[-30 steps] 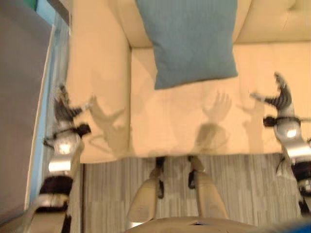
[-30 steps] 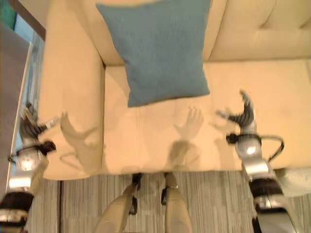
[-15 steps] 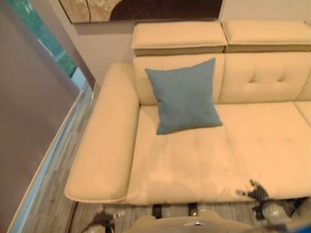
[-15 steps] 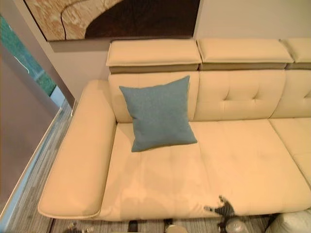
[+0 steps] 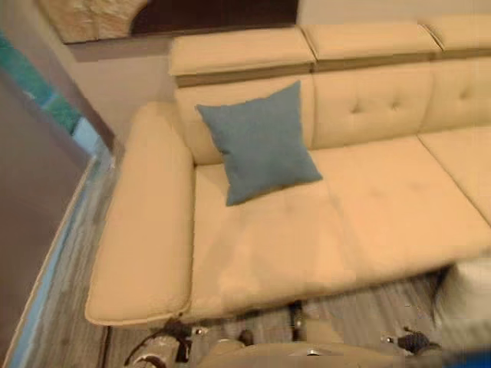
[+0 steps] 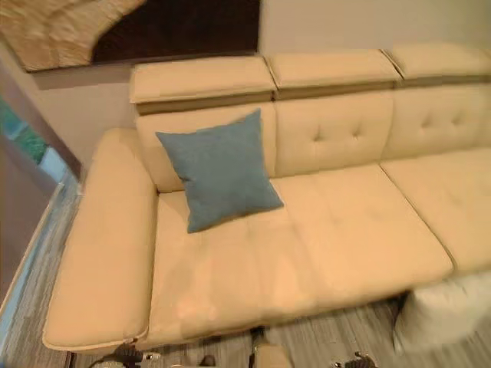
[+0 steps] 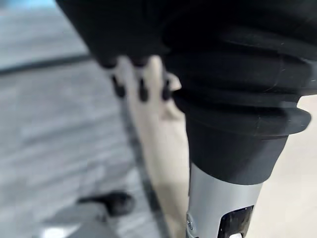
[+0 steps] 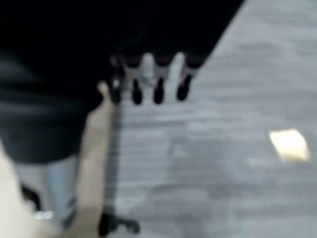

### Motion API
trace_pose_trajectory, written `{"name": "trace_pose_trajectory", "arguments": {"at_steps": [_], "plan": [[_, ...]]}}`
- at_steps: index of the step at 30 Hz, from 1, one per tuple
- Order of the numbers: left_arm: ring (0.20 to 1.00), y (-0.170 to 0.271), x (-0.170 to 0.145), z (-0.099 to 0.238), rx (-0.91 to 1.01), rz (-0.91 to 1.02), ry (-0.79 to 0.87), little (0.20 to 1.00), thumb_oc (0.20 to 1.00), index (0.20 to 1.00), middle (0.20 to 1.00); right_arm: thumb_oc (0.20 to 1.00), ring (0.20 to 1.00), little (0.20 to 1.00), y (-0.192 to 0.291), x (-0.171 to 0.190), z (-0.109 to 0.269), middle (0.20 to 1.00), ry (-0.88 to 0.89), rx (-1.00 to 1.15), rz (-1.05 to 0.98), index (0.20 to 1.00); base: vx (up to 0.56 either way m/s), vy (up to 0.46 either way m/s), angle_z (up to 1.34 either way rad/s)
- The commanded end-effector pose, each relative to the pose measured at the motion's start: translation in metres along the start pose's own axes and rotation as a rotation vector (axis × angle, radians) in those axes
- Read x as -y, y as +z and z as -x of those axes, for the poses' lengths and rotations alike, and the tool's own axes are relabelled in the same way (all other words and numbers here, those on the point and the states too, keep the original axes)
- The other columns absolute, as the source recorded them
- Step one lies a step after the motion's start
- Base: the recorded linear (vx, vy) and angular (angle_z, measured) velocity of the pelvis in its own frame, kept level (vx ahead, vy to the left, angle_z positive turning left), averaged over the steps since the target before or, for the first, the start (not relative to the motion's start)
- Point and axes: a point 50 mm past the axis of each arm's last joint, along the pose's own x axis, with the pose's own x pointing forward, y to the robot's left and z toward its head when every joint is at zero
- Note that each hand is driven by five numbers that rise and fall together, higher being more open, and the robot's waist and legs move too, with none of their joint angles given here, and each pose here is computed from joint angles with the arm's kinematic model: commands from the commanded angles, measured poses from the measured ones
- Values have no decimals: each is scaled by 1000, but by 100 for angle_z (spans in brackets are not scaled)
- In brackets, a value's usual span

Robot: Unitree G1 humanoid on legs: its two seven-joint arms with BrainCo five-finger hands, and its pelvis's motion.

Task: Pick up all the scattered cushions and arrange them neatly on the sofa.

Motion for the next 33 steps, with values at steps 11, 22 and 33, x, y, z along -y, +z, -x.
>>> {"name": "trace_pose_trajectory", "arguments": {"at_steps": [11, 22, 33], "plan": [[1000, -13, -17, 1, -15, -65, 19, 1000, 1000, 1000, 1000, 1000, 1000, 1000, 22, 4, -3, 1000, -15, 55, 19, 1000, -176, 55, -74], [1000, 17, -3, -1, 75, -69, -11, 1000, 1000, 1000, 1000, 1000, 1000, 1000, 17, 2, -2, 1000, -27, 41, -32, 1000, -152, -88, -22], [1000, 14, 6, 0, 76, -115, -38, 1000, 1000, 1000, 1000, 1000, 1000, 1000, 21, 8, -3, 1000, -30, 34, -17, 1000, -113, 102, -87]]}}
